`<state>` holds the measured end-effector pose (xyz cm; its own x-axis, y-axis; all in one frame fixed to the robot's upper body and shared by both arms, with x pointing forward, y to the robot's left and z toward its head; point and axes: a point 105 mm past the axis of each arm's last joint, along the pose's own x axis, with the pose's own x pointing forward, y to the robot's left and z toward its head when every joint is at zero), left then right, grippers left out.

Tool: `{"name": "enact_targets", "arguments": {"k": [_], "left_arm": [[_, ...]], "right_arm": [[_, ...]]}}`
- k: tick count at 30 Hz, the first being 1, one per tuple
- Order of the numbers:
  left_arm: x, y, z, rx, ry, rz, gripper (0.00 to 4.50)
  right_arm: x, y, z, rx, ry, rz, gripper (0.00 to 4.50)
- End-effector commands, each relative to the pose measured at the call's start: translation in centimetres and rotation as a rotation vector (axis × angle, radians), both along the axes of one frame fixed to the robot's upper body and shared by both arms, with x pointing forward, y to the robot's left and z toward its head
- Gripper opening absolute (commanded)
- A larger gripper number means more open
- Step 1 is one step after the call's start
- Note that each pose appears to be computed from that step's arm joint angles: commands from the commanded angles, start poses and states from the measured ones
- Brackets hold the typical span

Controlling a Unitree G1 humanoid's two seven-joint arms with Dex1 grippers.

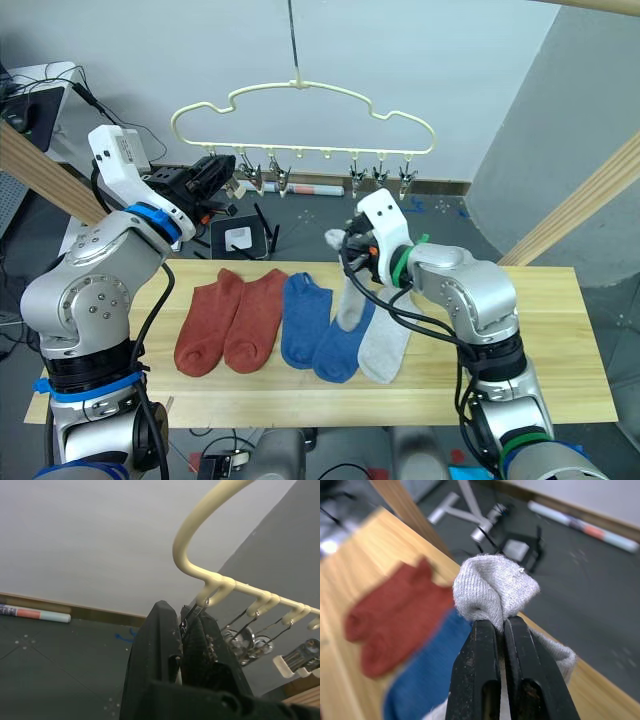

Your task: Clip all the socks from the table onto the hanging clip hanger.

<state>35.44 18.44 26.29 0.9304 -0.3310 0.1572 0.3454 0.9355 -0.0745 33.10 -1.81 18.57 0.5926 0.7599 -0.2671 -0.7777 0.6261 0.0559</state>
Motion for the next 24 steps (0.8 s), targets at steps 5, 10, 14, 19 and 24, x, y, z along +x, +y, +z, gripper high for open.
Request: {"name": "enact_targets", "arguments": {"k": [5,10,14,19,24], "left_arm": [[-0.3,1.1,1.5,-0.068,-0.015,0.009,0.10],[-0.2,1.5,1.7,-0.068,-0.006,0.011,0.10],[-0.2,1.4,1.5,-0.092,0.013,0.000,0.10],[-0.3,1.3,1.3,-0.112,0.038,-0.011,0.10],[-0.3,1.4,1.4,-0.116,0.046,-0.009,0.10]], "right_arm": [[-0.6,4.9,0.5,0.111,-0.018,0.080,0.01],[-1.0,6.9,0.4,0.133,-0.016,0.109,0.01],[-0.9,8.7,0.5,0.156,-0.026,0.123,0.01],[-0.3,9.6,1.1,0.173,-0.048,0.120,0.01],[0.4,10.2,2.0,0.193,-0.072,0.113,0.01]]}}
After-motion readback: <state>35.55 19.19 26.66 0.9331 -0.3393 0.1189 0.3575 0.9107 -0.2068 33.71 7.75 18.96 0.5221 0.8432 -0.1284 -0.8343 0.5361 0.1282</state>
